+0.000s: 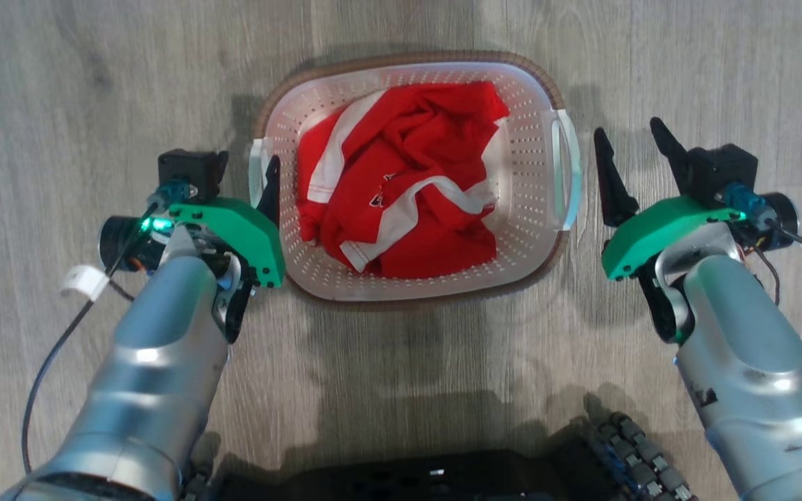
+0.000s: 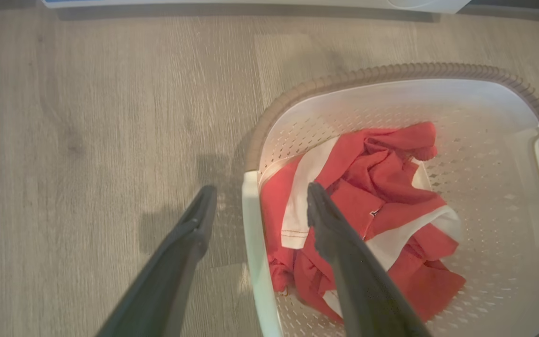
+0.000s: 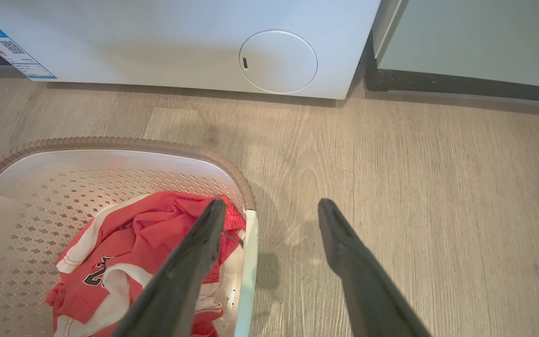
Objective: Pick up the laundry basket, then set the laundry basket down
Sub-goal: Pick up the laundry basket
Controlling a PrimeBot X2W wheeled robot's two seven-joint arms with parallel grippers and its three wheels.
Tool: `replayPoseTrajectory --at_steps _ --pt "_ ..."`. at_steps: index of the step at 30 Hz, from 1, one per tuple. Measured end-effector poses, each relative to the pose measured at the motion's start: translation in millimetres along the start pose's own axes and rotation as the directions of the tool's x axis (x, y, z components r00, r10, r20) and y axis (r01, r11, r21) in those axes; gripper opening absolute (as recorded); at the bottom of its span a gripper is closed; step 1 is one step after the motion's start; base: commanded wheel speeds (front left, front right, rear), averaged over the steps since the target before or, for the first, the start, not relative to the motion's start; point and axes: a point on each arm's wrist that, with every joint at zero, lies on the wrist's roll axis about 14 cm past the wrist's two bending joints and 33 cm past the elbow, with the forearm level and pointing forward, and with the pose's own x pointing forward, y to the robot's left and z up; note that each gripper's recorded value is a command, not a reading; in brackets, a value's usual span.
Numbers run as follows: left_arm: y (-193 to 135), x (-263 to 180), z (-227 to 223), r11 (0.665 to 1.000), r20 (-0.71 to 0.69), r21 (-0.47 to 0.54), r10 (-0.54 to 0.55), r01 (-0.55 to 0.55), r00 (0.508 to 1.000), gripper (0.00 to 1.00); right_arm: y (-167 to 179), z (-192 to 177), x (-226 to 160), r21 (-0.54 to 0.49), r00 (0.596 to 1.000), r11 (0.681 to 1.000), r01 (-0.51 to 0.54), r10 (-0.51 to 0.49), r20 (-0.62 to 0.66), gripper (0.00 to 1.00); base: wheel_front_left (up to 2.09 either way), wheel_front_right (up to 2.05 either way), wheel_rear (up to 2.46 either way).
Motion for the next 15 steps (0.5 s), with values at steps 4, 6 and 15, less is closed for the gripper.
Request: replayPoseTrajectory --at_steps 4,6,15 --pt "1 9 -11 1.0 -0.04 -0.001 -0.007 0.007 0.999 1.0 -2 -12 6 0.006 1.0 1.0 0.0 0.0 -0.031 1.0 0.0 0.0 0.0" --pt "1 12 -17 1.0 -0.057 -0.007 -0.01 0.01 0.998 1.0 -1 -19 8 0.005 0.999 1.0 -0.005 0.005 -0.051 1.0 0.0 0.0 0.0" --pt "4 19 -47 0.999 -0.158 -0.025 -0.03 0.026 0.987 1.0 6 -52 15 0.022 0.989 0.999 -0.025 0.028 -0.146 1.0 0.0 0.0 0.0"
